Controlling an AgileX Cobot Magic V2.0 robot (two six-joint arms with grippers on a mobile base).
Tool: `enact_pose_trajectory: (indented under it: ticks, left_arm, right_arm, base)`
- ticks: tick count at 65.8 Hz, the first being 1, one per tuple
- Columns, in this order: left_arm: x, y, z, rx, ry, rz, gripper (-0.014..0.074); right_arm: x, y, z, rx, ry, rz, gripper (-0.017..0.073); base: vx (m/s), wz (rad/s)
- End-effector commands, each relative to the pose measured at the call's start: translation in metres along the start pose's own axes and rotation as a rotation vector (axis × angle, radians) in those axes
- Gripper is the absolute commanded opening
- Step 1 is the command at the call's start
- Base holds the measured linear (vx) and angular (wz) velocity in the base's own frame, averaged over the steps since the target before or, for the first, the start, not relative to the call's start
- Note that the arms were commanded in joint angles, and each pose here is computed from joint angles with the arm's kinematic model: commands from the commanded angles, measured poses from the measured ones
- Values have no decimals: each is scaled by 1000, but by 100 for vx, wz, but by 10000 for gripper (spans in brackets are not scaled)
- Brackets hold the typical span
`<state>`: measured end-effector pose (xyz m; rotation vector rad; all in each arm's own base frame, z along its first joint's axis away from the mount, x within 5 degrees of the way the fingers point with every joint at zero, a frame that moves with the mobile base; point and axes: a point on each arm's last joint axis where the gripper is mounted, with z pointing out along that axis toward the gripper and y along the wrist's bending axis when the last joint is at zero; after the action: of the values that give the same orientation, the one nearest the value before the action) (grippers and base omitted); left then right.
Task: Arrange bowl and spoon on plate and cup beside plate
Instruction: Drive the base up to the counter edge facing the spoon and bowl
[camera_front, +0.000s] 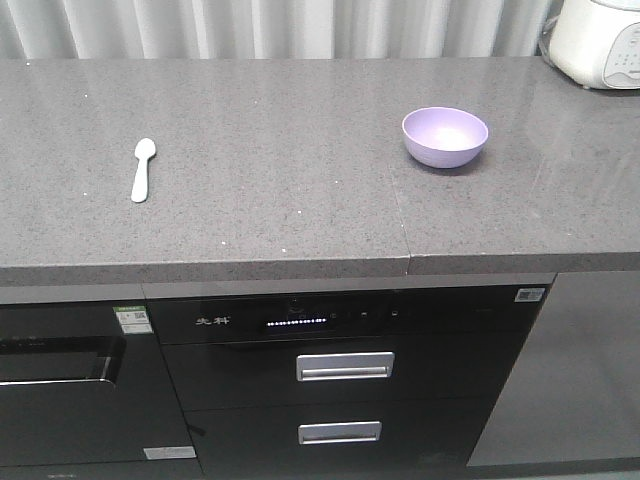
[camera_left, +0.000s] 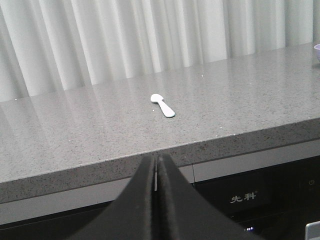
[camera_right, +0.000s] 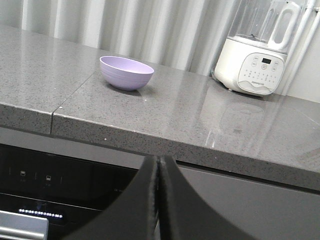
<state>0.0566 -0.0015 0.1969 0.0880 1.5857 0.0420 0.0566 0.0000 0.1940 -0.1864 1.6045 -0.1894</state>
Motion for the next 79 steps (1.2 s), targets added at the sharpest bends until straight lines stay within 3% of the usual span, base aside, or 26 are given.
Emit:
enact_pose_trajectory:
  ticks: [1,79]
  left_arm:
    - [1,0,0,-2,-62,-3,-6]
    - [1,0,0,-2,-62,-3,-6]
  right_arm:
    - [-6,-2,-1,24,-70,-9,-5]
    - [-6,-2,-1,24,-70,-9,-5]
  base:
    - [6,2]
    - [7,2]
